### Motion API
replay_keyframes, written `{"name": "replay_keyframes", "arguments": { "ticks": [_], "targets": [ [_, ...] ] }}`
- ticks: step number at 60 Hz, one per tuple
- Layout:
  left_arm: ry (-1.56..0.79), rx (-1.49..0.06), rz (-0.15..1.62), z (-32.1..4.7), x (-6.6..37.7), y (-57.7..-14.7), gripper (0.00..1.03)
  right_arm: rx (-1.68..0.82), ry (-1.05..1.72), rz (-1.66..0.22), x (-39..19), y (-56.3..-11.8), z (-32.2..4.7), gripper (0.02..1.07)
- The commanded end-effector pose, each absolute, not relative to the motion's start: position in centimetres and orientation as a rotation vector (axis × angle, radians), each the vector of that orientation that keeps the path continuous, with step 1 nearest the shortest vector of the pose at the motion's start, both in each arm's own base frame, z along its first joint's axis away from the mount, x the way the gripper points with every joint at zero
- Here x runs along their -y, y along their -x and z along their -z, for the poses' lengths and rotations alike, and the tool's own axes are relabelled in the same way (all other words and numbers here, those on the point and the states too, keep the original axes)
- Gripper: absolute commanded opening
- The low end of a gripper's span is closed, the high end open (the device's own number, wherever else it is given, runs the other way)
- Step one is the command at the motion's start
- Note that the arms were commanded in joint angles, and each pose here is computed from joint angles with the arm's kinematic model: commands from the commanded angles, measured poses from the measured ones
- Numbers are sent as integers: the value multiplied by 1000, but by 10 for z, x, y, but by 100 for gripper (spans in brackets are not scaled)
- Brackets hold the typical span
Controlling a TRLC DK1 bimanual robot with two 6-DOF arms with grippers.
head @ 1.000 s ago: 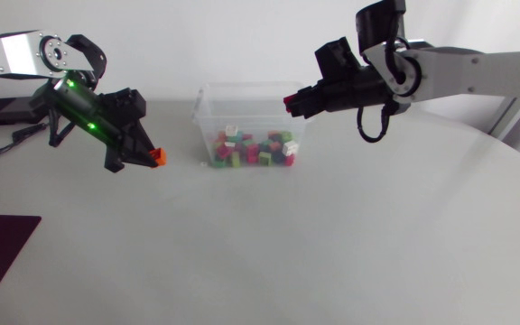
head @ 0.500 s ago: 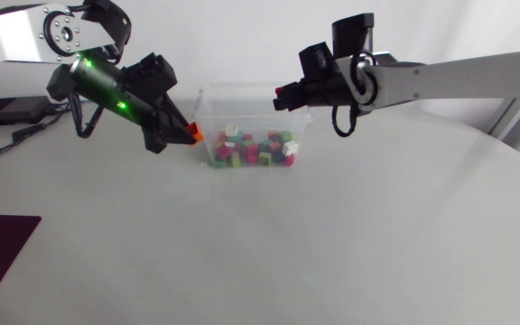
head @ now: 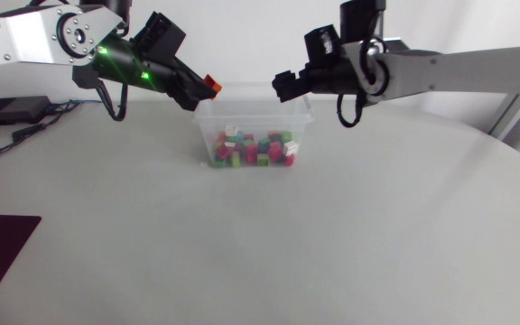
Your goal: Place the duplo bricks in the container
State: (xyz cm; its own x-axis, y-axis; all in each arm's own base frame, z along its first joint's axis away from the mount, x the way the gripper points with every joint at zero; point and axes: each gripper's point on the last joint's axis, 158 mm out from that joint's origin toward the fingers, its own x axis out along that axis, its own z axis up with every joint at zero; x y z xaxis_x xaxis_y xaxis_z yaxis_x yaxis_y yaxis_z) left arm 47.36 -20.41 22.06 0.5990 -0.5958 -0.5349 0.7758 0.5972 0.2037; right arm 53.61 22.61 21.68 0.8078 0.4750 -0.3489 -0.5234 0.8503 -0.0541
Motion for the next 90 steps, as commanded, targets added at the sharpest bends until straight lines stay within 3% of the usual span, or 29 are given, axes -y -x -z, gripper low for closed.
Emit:
{"name": "replay_keyframes", "arguments": {
  "ticks": [1, 16, 39, 42, 44, 45, 46, 47, 48, 53, 72, 90],
  "targets": [
    [-377, -430, 792, -225, 210, -490, 8, -305, 118, -510, -209, -518, -237, 102],
    [-323, -365, 697, -228, 225, -534, 8, -279, 113, -480, -176, -470, -255, 102],
    [-303, -308, 485, -217, 214, -595, 10, -291, 173, -385, -122, -414, -241, 102],
    [-299, -314, 473, -212, 213, -600, 16, -295, 180, -377, -118, -408, -239, 102],
    [-300, -318, 466, -209, 212, -603, 29, -297, 183, -370, -114, -404, -239, 102],
    [-301, -321, 451, -208, 210, -605, 42, -295, 185, -367, -113, -402, -239, 102],
    [-301, -322, 449, -208, 210, -605, 44, -294, 184, -366, -112, -402, -239, 102],
    [-301, -323, 430, -208, 207, -606, 68, -290, 184, -353, -108, -399, -241, 102],
    [-303, -325, 424, -207, 207, -606, 82, -286, 185, -345, -105, -396, -243, 102],
    [-301, -320, 395, -215, 201, -603, 99, -267, 183, -319, -97, -387, -251, 102],
    [-270, -247, 232, -266, 139, -581, 99, -188, 197, -170, -65, -353, -273, 102],
    [-261, -150, 109, -307, 90, -530, 99, -94, 218, -83, -40, -318, -290, 102]
  ]
}}
